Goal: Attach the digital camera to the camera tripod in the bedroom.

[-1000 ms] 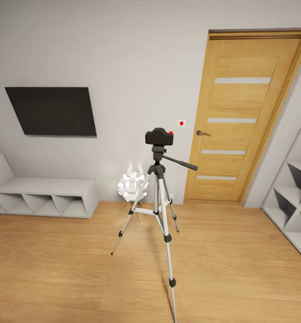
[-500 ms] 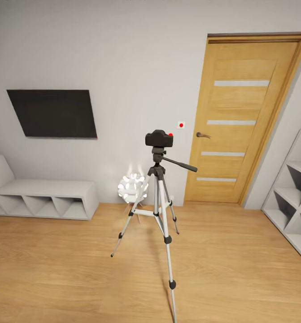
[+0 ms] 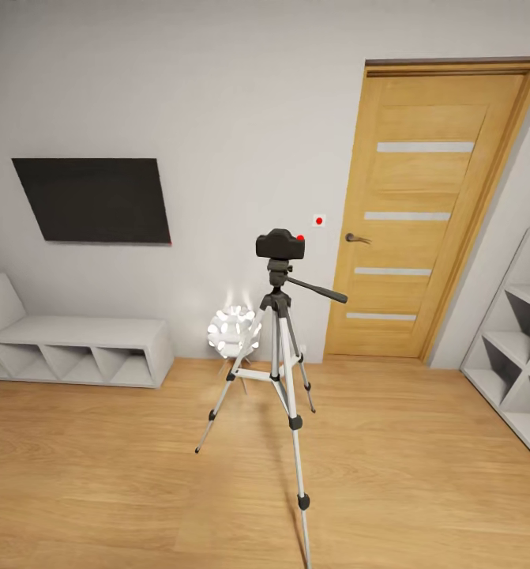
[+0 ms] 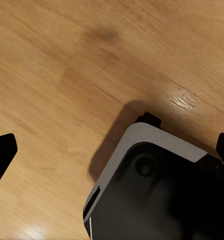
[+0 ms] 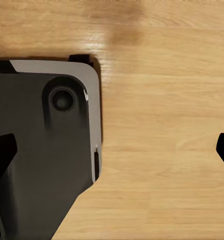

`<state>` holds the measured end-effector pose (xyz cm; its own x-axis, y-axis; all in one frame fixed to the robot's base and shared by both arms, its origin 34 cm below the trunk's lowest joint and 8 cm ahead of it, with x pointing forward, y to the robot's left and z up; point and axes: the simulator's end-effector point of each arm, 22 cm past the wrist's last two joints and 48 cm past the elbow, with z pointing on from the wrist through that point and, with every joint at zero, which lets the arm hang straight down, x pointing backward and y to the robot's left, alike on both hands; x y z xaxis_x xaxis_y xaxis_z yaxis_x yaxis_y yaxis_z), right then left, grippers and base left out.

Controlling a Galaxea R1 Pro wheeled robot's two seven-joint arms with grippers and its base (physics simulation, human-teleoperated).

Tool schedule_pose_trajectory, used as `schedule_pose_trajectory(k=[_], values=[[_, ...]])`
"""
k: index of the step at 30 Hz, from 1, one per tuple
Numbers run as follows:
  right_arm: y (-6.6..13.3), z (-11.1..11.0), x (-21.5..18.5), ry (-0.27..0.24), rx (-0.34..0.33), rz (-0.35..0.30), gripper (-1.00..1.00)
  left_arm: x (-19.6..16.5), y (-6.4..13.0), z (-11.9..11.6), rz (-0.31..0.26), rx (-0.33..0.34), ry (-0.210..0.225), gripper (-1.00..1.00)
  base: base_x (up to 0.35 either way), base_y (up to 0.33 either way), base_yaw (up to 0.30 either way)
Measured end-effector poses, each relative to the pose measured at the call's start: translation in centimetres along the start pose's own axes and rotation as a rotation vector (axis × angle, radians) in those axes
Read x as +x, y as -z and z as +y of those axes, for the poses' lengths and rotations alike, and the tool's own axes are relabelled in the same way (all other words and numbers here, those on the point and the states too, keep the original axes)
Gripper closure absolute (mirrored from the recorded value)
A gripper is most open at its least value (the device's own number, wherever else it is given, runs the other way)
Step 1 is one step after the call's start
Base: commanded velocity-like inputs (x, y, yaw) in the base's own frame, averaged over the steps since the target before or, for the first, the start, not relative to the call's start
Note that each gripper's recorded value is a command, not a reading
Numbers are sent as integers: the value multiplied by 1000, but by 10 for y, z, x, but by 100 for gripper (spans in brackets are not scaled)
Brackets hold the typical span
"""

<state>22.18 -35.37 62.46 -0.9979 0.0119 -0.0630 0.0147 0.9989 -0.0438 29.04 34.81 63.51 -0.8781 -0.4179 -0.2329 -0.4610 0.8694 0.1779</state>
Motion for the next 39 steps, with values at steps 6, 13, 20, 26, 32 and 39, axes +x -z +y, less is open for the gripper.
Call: schedule_pose_trajectory(k=[6,13,20,26,32,39], values=[[0,-1,0,2,-4,-1,-100,0,0,0,0,0,0,-100,0,0,0],[0,0,0,2,-2,0,-100,0,0,0,0,0,0,-100,0,0,0],[0,-2,-3,3,3,-11,-100,0,0,0,0,0,0,-100,0,0,0],[0,-2,-5,9,2,-17,-100,-1,0,1,-1,-2,1,-100,0,0,0],[0,-1,-5,13,1,-16,-100,0,0,0,0,0,0,-100,0,0,0],[0,-1,-5,12,1,-16,-100,0,0,0,0,0,0,-100,0,0,0]])
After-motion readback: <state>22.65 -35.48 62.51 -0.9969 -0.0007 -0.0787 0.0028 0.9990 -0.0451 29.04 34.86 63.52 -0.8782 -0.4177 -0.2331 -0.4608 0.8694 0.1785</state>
